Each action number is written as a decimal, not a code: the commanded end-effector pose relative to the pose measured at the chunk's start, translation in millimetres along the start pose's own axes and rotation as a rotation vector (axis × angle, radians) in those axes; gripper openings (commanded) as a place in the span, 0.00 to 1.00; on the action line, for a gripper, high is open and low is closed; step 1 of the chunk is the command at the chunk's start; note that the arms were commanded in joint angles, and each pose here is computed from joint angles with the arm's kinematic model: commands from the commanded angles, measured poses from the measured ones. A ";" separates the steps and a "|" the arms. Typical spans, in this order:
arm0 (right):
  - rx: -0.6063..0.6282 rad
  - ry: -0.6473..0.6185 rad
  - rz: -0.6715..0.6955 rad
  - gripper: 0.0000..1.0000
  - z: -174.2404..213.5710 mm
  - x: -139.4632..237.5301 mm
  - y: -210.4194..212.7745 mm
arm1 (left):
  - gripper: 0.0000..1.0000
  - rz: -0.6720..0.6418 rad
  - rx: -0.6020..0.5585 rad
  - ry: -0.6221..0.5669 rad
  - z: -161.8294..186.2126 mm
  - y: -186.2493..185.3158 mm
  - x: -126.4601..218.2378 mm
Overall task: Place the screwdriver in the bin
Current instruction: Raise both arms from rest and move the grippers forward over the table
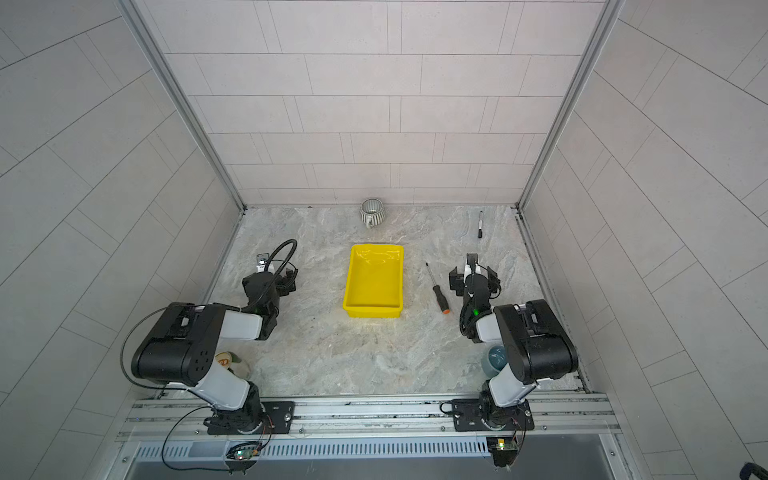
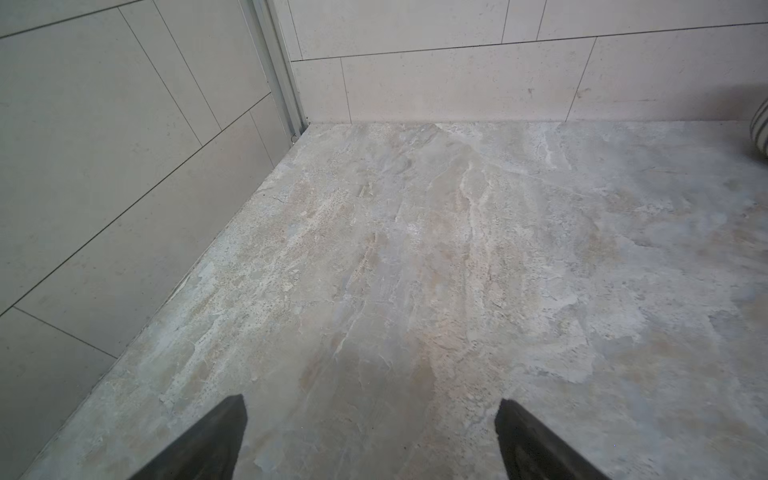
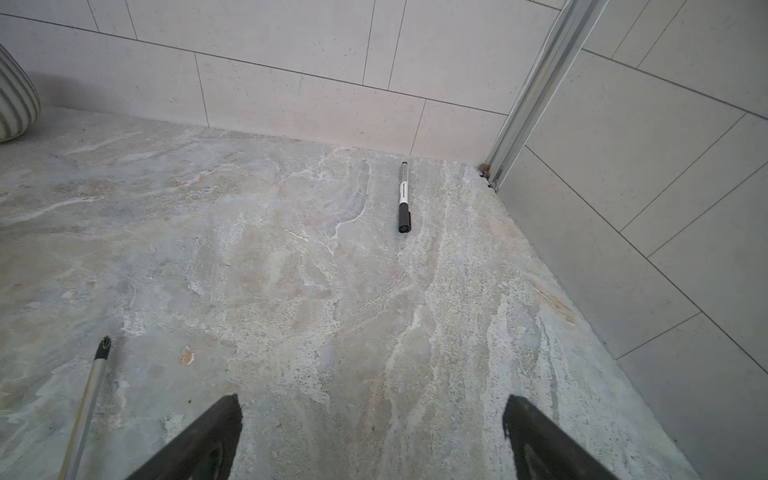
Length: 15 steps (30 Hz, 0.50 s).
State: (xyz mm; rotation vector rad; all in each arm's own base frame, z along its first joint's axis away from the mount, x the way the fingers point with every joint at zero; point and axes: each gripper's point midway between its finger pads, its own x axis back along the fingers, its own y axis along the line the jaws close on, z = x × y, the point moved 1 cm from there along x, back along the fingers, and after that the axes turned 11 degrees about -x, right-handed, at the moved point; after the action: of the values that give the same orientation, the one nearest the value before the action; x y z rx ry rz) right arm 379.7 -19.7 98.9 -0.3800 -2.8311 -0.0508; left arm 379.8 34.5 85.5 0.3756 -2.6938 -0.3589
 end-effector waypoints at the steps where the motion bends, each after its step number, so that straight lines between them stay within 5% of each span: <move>1: 0.004 0.006 -0.001 0.99 2.3 -0.3 -0.3 | 1.00 -0.004 0.026 -0.021 -7.7 2.4 -0.9; 15: 0.009 0.001 0.001 0.99 2.0 0.5 -0.7 | 1.00 -0.005 0.026 -0.022 -8.0 2.5 -0.8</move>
State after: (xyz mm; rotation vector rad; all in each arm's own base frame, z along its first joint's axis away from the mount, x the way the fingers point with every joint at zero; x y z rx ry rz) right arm 379.6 -19.4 98.4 -0.3776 -2.8294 -0.0500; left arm 379.9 34.5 85.4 0.3751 -2.6939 -0.3588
